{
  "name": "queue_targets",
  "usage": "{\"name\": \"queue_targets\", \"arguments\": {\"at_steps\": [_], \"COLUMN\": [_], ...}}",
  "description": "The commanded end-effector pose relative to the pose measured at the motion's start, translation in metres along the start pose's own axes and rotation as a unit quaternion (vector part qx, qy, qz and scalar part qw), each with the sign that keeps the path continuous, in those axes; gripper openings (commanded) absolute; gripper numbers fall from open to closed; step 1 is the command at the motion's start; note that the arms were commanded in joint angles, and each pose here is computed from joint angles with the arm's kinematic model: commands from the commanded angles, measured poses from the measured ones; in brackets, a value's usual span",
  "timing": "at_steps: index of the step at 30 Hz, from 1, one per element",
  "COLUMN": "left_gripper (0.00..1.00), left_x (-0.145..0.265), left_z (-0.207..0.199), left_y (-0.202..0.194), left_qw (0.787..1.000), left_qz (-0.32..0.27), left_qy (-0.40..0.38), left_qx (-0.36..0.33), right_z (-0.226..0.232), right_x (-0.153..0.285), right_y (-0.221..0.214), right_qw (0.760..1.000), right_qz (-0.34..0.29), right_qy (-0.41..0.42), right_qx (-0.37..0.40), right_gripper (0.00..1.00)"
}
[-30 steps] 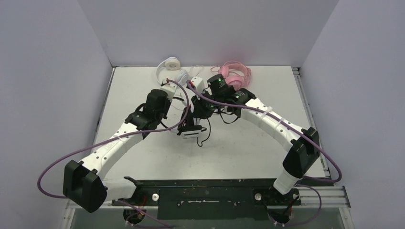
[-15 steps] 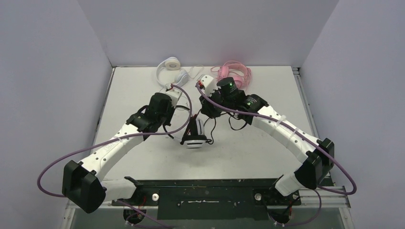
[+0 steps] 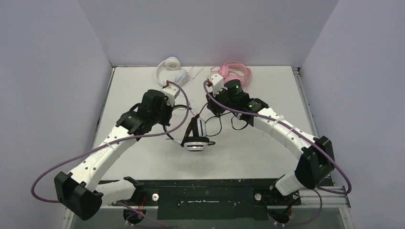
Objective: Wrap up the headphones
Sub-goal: Wrap the headphones cable around the headphones.
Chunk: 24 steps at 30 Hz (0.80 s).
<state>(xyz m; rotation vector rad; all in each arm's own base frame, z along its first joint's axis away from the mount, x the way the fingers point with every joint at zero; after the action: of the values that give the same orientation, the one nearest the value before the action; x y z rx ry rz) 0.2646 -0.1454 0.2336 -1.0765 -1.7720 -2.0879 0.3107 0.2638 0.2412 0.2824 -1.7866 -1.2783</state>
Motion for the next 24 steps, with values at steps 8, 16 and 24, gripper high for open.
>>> {"name": "queue_targets", "arguments": {"at_steps": [8,16,24], "left_gripper": [0.0,0.0,0.0], "left_x": [0.078,0.115,0.135], "left_z": [-0.032,-0.059,-0.069], "left_y": [0.071,0.121,0.158], "left_qw": [0.983,0.945,0.91], "left_qz": [-0.098,-0.123,-0.156], "left_qy": [-0.121,-0.213,-0.26], "left_qx": [0.093,0.216,0.282], "right_z": [-0.023,-0.001,0.011], "right_x": [-0.002,0.01,-0.006], "right_y": [0.015,0.033,0.03], "right_qw": [0.981,0.931,0.903], "right_qz": [-0.174,-0.331,-0.38], "right_qy": [0.073,0.148,0.195], "right_qx": [-0.036,-0.047,-0.048], "right_gripper": [0.36,0.43,0.39]}}
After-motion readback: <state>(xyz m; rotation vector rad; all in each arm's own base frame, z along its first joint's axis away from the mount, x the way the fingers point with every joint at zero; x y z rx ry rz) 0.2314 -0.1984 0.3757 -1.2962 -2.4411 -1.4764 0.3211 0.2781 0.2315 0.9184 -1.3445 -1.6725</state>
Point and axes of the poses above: each gripper's point midway between its finger pads, its own x axis back along the fingers, its own z axis along the line the jaws close on, y = z × x, the point moved 4 cm from there along x, back along the fingers, and after that the axes turned 3 degrees about x, right-handed, at the moved point
